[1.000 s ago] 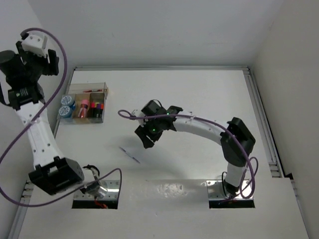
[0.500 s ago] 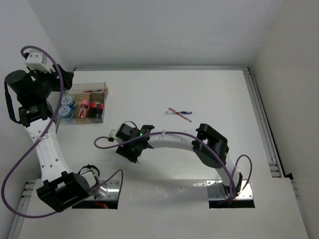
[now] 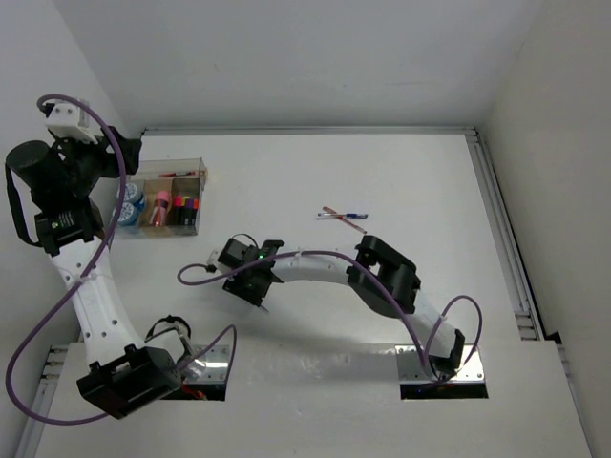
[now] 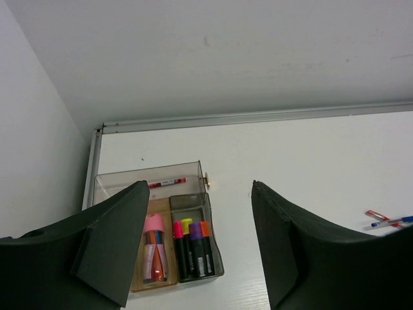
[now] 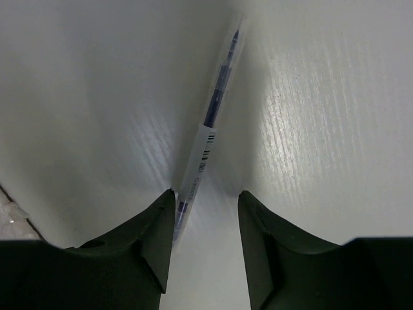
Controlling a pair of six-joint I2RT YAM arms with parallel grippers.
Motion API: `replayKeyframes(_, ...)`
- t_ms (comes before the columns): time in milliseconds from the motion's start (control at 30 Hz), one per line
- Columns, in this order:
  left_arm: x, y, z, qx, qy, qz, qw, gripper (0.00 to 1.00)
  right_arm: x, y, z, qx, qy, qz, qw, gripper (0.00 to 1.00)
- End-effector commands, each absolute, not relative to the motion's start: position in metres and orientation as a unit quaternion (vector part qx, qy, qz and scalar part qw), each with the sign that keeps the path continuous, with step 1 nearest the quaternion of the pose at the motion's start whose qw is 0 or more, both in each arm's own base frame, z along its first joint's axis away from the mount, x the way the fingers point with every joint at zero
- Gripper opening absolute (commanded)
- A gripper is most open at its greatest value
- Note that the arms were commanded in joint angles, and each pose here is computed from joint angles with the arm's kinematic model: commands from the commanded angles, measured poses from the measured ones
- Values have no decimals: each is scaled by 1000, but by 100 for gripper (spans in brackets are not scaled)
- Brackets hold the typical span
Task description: Sort the stationery into containers
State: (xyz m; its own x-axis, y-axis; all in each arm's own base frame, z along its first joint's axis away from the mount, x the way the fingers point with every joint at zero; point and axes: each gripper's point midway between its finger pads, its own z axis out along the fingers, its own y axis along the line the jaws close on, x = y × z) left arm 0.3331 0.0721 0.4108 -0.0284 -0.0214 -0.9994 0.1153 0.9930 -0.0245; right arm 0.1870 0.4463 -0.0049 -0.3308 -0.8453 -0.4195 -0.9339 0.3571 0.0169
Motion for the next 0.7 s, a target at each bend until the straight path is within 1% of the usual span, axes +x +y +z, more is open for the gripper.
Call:
replayKeyframes(0, 329, 72, 419, 41, 703, -42, 708, 71, 199, 461, 9, -556, 795, 129, 204, 43)
replayKeyframes(67, 329, 72, 418, 39, 705, -42, 707, 71, 201, 460, 3, -558, 796, 122, 201, 42)
replayKeyframes(167, 329, 72, 416, 38, 705, -43, 707, 71, 203, 456, -4, -562, 795, 111, 198, 36)
replayKeyframes(233, 330, 73, 415, 38, 706, -43, 706, 71, 200, 453, -8, -568, 793, 113, 189, 35)
replayKeyframes(267, 330, 72, 415, 38, 705, -44, 707, 71, 199, 451, -10, -571, 792, 116, 183, 28)
replayKeyframes(367, 331, 72, 416, 37, 704, -49, 708, 71, 203, 445, -14, -568, 795, 114, 178, 18)
replayKeyframes(400, 331, 71, 417, 38, 703, -49, 709, 71, 203, 442, -16, -567, 797, 114, 174, 12)
replayKeyframes(500, 333, 71, 416, 39, 702, -52, 709, 71, 207, 433, -16, -551, 811, 120, 158, 0)
replayKeyframes(533, 333, 70, 416, 39, 702, -56, 709, 71, 207, 429, -15, -544, 816, 125, 152, 0)
replayKeyframes(567, 333, 68, 417, 45, 699, -60, 711, 71, 216, 423, -2, -520, 829, 137, 153, 0)
replayKeyframes(600, 332, 66, 420, 48, 694, -61, 716, 71, 211, 424, 8, -510, 832, 171, 137, 0)
replayKeyframes(633, 332, 64, 415, 42, 695, -73, 714, 71, 222, 412, 18, -469, 853, 192, 121, 0)
replayKeyframes(667, 332, 60, 420, 51, 685, -79, 723, 71, 225, 411, 43, -450, 855, 227, 125, 0)
